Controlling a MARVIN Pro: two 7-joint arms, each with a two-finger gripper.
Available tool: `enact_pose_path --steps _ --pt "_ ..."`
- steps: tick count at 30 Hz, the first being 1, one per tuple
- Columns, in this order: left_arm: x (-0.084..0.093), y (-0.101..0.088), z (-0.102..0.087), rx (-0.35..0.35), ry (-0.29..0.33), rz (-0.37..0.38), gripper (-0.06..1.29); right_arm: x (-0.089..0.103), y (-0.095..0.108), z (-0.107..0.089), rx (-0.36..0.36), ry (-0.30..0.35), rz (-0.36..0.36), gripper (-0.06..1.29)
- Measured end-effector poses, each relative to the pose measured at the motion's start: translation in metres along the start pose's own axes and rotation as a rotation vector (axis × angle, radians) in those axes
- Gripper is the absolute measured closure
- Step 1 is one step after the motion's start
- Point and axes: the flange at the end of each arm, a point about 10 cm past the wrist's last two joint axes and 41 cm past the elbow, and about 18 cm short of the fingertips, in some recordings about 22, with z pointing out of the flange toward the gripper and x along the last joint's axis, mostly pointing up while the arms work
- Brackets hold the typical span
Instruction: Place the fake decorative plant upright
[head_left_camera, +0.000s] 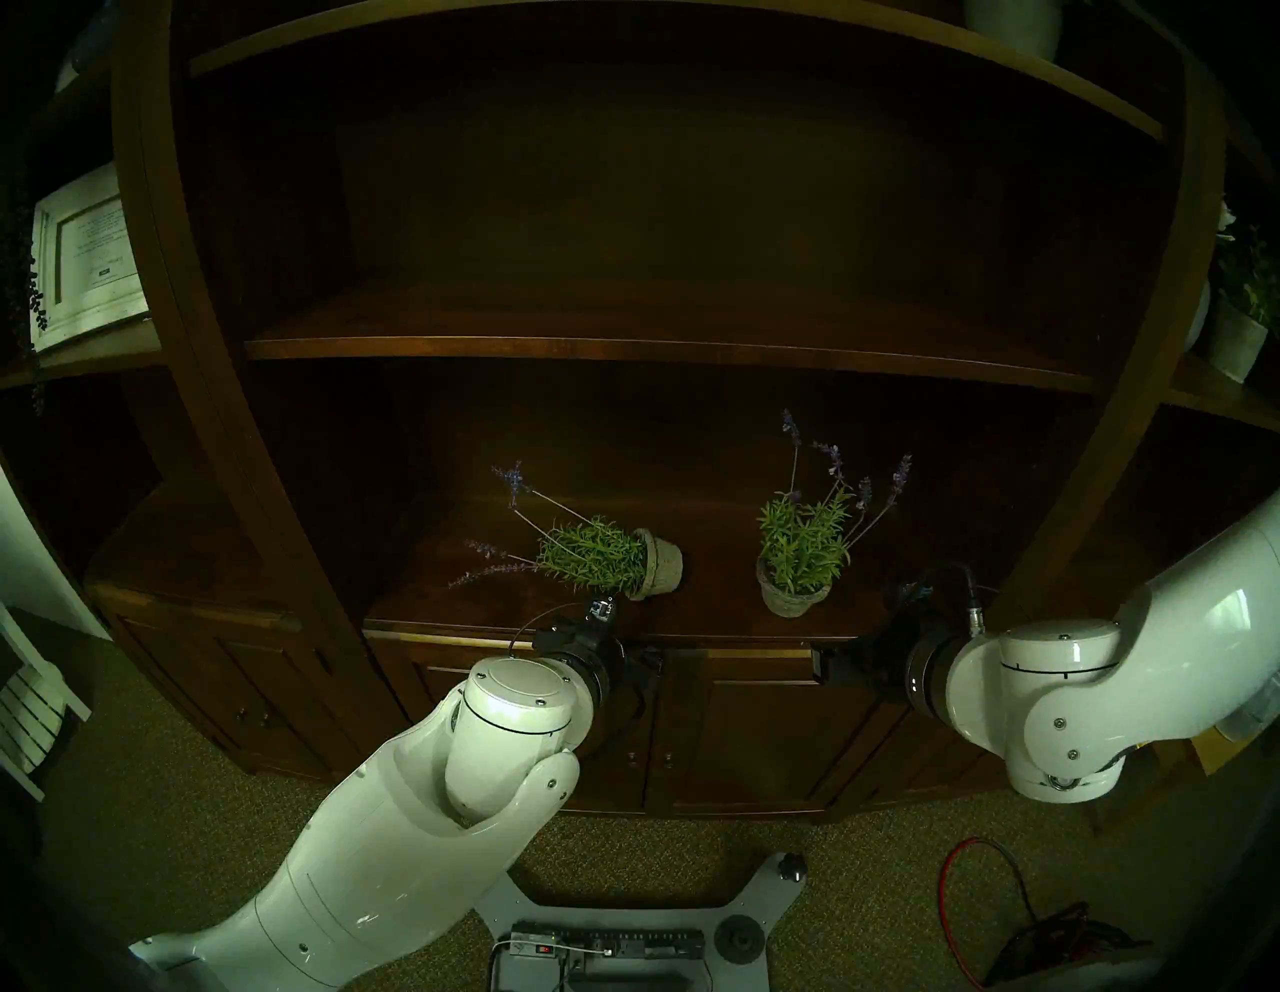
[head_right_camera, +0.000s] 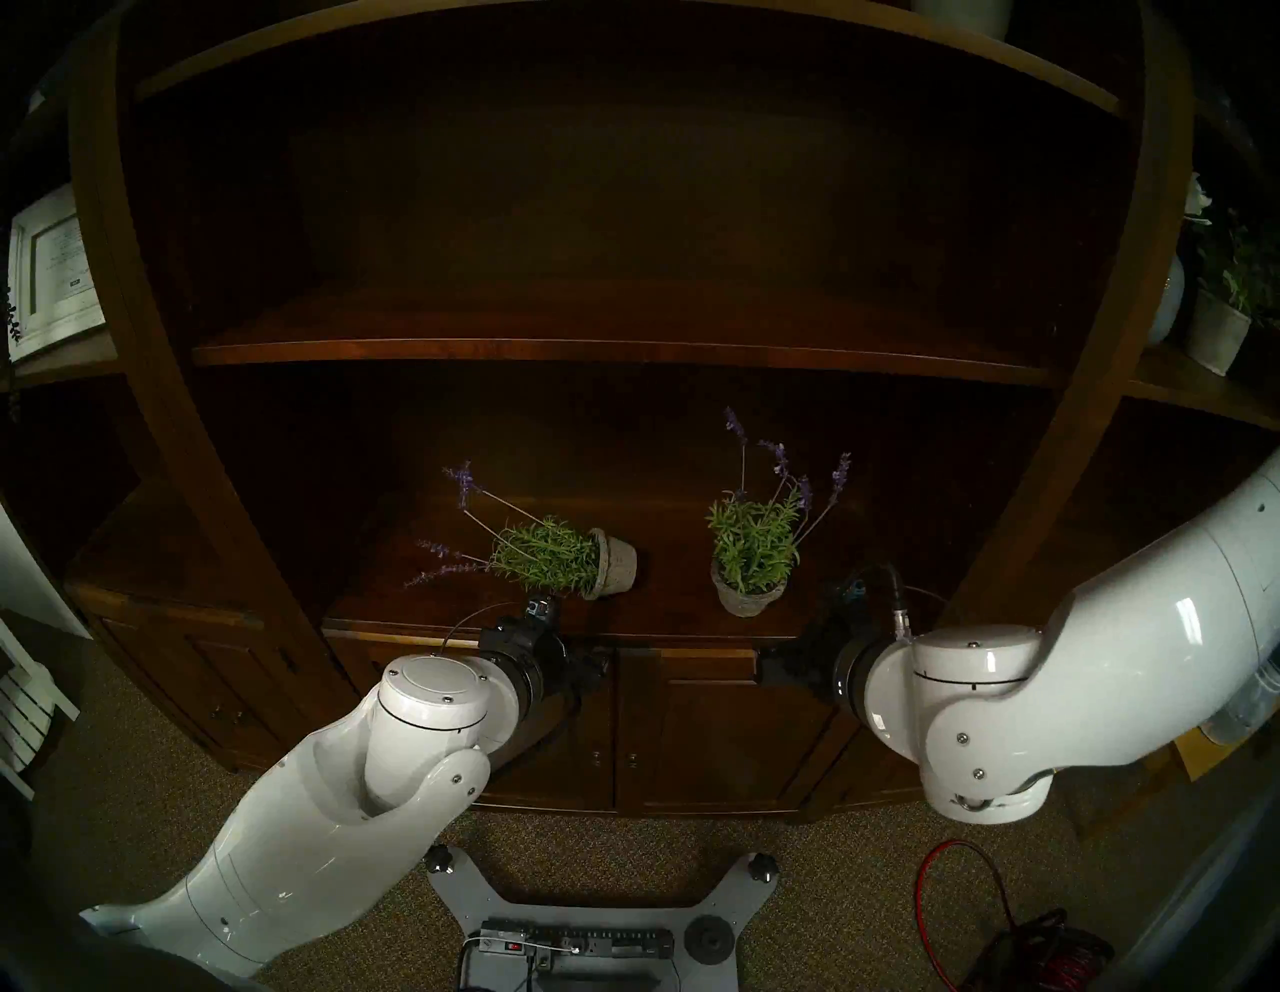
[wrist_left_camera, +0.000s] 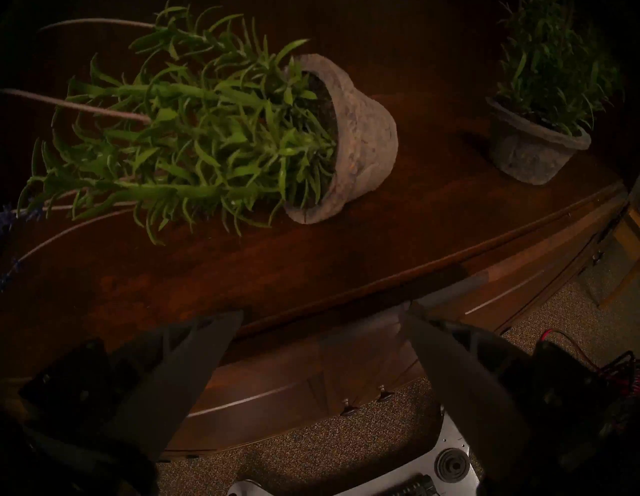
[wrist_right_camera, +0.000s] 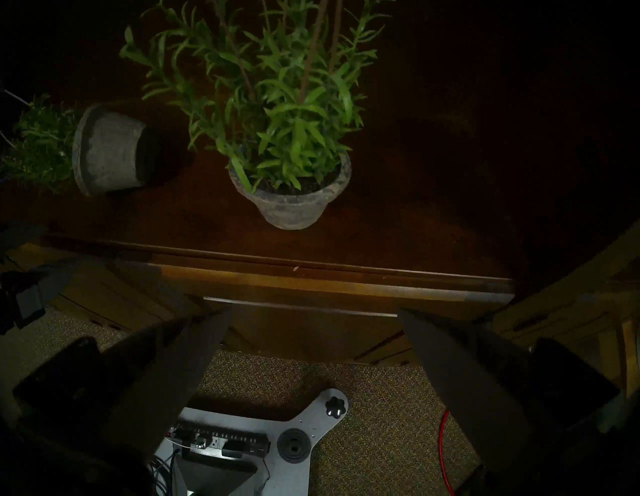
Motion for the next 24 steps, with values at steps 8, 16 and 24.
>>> enact_pose_path --steps 8,16,24 --pt "-0.002 0.0 0.001 0.001 -0.005 -0.001 0.02 -0.015 0.013 0.0 -0.004 -0.026 0.002 -0.01" --pt "-0.003 0.0 0.002 0.001 -0.008 -0.002 0.02 -0.021 0.017 -0.002 0.033 -0.018 -0.004 -0.01" --pt "-0.004 0.0 0.003 0.002 -0.011 -0.002 0.02 -0.014 0.01 -0.003 0.125 0.032 -0.023 -0.01"
